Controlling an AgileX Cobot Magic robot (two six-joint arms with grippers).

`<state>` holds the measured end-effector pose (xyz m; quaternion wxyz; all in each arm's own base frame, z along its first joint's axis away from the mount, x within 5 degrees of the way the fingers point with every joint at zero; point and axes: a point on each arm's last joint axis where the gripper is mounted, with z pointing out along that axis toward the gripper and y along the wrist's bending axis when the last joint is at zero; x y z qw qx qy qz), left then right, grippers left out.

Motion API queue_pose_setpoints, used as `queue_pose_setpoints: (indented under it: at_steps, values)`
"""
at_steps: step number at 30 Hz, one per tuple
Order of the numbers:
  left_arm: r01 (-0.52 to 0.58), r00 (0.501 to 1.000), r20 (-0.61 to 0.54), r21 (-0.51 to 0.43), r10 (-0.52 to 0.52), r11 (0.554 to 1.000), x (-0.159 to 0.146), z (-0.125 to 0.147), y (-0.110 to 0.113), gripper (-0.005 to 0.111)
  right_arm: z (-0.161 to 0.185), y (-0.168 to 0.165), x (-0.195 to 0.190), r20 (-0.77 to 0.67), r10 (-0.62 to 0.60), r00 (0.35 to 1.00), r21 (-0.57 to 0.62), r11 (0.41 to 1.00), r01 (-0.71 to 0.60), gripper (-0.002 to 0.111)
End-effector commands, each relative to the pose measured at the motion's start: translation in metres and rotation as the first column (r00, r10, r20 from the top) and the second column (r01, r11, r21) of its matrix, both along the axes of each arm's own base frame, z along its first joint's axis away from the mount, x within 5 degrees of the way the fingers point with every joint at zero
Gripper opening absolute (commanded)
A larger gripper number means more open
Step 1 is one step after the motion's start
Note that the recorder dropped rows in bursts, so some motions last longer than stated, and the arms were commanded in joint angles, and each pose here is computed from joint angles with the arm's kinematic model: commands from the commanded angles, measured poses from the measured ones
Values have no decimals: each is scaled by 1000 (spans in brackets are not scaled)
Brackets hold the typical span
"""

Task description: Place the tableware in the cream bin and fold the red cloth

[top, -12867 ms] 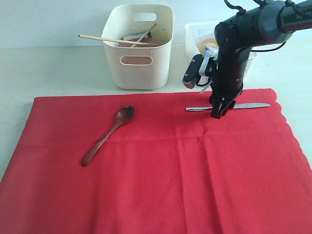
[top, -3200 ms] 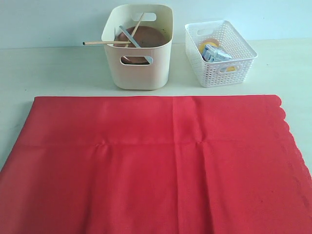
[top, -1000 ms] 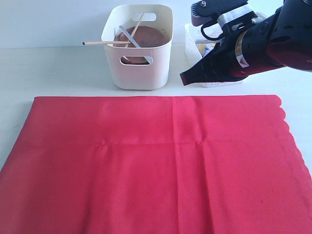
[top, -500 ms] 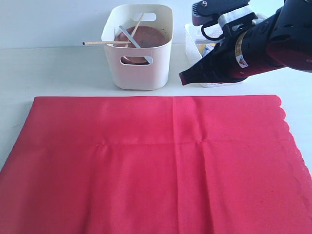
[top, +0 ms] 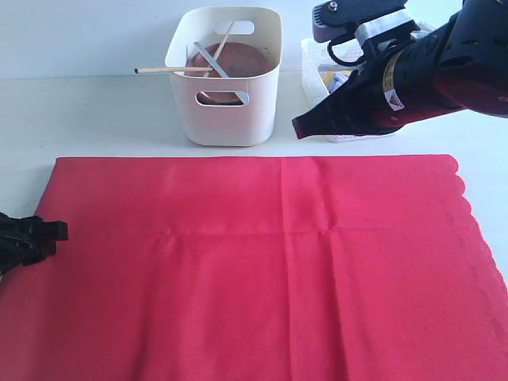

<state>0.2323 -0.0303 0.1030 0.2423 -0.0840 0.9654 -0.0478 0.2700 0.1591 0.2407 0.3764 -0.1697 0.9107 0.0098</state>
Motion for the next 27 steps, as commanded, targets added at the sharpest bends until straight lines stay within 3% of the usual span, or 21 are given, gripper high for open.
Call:
queue_pose_setpoints:
  at_steps: [1, 3, 8, 9, 13, 20, 27]
  values:
    - [5, 1000, -24, 5, -5, 1000, 1, -8, -1, 53, 0, 0, -1, 0, 4, 1000, 0, 1000, -4, 0]
    - [6, 999, -34, 5, -6, 1000, 0, -9, -1, 44, 0, 0, -1, 0, 4, 1000, 0, 1000, -4, 0]
    - [6, 999, -50, 7, -6, 1000, 0, -12, -1, 4, -1, 0, -1, -2, 3, 1000, 0, 1000, -3, 0]
    - [17, 998, -53, 11, -17, 1000, -1, -12, -1, 0, -1, 0, -1, -2, 3, 1000, 0, 1000, -3, 0]
    - [52, 997, -52, 39, -50, 998, 0, -12, 4, 0, -2, 4, -2, -22, 4, 1000, 55, 998, -3, 0]
    - [21, 1000, -19, 96, -20, 995, 16, -4, 40, 0, -38, 24, 1, -176, 58, 983, 155, 987, -31, 0]
    - [21, 997, -71, 98, -14, 995, 32, 10, 63, 0, -96, 47, -6, -414, 202, 887, 224, 968, -116, 0]
